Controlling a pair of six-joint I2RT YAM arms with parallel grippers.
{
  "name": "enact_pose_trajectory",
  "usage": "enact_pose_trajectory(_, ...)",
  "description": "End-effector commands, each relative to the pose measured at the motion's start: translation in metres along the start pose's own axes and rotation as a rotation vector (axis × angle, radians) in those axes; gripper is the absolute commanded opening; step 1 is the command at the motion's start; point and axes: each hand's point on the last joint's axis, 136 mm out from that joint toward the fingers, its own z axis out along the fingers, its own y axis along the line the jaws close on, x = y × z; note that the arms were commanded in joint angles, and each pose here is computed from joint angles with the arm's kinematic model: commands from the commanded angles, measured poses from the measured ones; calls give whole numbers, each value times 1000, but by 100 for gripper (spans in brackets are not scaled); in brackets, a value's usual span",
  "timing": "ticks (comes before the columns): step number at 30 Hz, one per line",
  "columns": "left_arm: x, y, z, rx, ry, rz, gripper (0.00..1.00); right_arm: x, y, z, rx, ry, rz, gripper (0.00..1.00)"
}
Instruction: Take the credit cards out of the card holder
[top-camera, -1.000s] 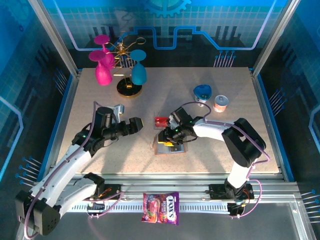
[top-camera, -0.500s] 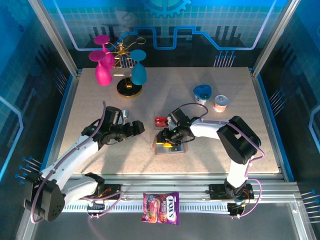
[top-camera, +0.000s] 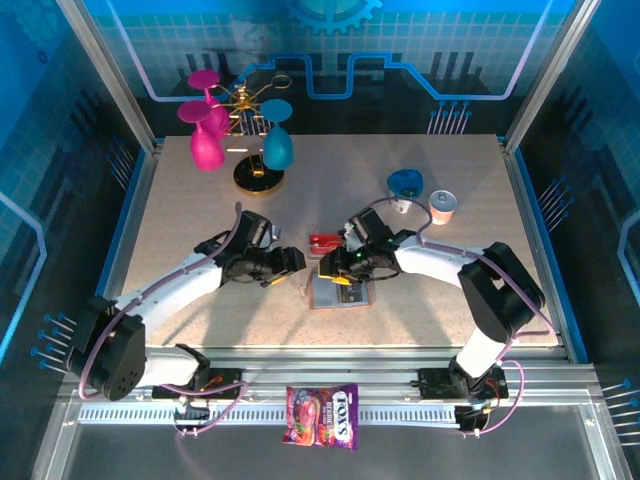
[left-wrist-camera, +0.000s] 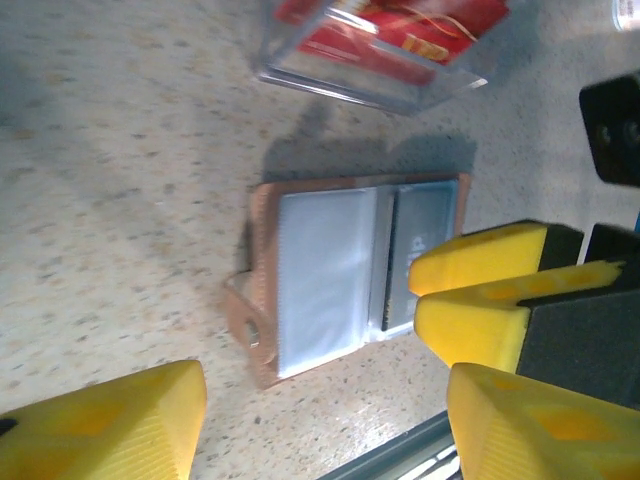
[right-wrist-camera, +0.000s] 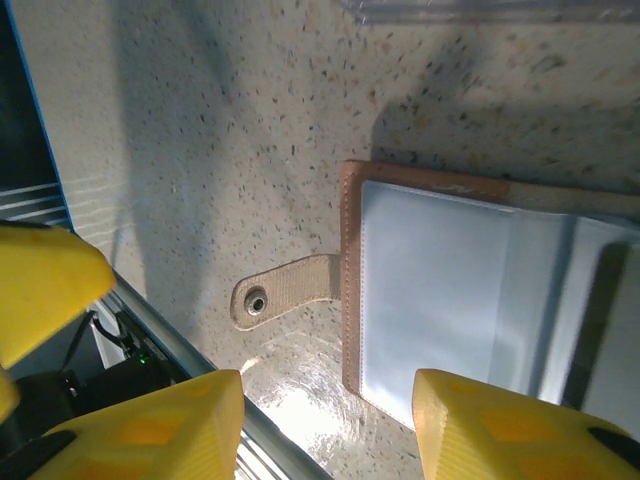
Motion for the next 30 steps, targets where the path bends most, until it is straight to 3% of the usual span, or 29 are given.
enact_pose_trajectory(1,-1,-32,11,89,29,5,55,1,-19,-14,32,-13,28,50)
enact_pose_trajectory(7,12,-54,46,118,104,-4,46,1,-44,-31,49,-34,67,50)
enact_pose_trajectory(11,20,-62,69,155,160,-39,32,1,-56,-43,54,-54,87,50)
enact_pose_trajectory(21,30,-64,104,169,222,-80,25,5,-72,-61,60,-87,119,50)
enact_pose_trajectory(30,33,-59,118,159,254,-101,25,10,-77,-67,63,-98,132,50)
